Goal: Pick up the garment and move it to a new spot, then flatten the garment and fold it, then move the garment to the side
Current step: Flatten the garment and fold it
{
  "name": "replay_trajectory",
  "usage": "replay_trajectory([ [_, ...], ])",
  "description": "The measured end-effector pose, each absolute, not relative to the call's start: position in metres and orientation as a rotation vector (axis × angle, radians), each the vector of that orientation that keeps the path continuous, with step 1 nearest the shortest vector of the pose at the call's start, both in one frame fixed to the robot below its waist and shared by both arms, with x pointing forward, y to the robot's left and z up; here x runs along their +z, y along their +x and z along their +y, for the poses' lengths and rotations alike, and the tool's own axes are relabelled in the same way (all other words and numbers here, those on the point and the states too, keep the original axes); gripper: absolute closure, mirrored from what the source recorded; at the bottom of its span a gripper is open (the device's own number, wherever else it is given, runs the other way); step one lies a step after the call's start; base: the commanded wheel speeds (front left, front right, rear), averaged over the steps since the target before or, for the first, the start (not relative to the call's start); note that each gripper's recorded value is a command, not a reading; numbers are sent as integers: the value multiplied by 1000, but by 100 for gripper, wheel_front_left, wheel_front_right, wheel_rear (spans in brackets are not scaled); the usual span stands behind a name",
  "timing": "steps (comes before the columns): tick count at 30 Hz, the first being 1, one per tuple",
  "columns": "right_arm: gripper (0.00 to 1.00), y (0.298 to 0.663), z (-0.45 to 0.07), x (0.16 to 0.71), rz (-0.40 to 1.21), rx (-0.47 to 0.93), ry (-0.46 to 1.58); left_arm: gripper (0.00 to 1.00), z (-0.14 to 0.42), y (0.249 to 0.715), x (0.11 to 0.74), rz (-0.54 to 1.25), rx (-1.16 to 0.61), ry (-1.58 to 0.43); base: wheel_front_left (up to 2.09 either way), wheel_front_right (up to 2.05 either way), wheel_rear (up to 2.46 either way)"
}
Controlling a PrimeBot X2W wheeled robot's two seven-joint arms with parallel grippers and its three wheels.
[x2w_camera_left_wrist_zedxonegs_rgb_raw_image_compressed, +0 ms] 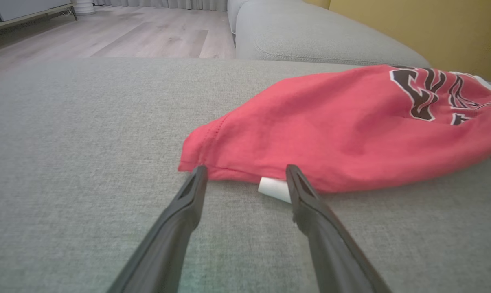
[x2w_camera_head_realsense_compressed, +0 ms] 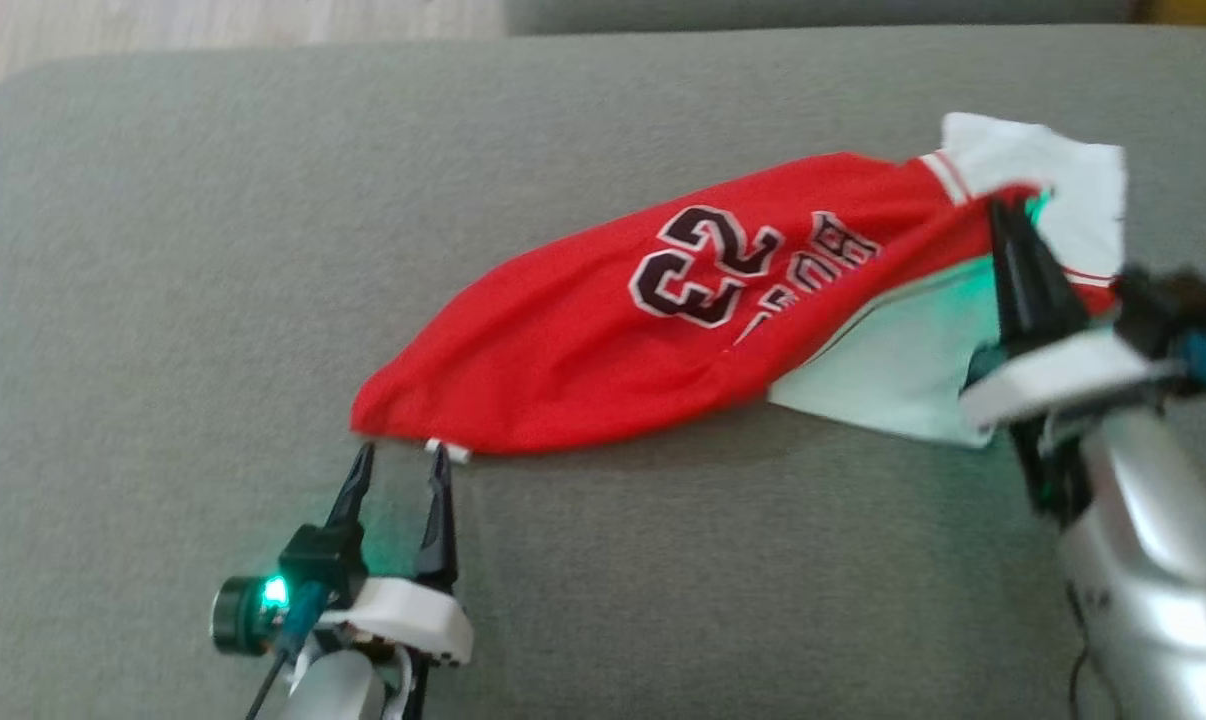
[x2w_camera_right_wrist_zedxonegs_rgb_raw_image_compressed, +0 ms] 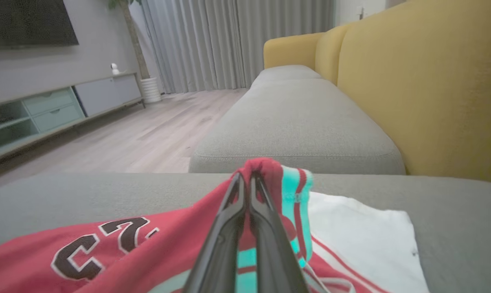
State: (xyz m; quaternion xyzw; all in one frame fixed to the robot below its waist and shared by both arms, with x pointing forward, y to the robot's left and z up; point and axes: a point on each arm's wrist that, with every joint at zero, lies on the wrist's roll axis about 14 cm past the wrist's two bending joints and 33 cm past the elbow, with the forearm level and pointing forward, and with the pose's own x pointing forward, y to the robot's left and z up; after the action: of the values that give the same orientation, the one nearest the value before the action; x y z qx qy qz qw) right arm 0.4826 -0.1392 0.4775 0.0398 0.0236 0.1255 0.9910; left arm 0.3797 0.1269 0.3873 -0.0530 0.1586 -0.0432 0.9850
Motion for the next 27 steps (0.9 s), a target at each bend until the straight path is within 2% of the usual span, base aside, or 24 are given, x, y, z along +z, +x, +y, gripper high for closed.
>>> replay_trajectory([
  [3,100,509,-133,469,84,275,23,0,131,380,384,329,-70,-104,0,0,0],
  [4,83,516,-131,465,100,278,9,0,133,379,383,333,-66,-101,0,0,0],
  [5,13,523,-130,459,124,281,-10,0,135,380,382,335,-59,-101,0,0,0],
  [6,13,529,-131,452,150,277,-24,0,137,380,381,339,-50,-103,0,0,0],
  [7,0,534,-132,445,176,268,-24,0,139,380,380,343,-42,-104,0,0,0],
  [12,0,547,-132,433,206,245,-12,0,148,379,377,352,-9,-104,0,0,0],
  [17,0,546,-128,453,134,231,17,0,147,384,380,338,-7,-95,0,0,0],
  [27,0,465,-154,435,160,139,88,0,150,402,408,241,-8,-71,0,0,0],
])
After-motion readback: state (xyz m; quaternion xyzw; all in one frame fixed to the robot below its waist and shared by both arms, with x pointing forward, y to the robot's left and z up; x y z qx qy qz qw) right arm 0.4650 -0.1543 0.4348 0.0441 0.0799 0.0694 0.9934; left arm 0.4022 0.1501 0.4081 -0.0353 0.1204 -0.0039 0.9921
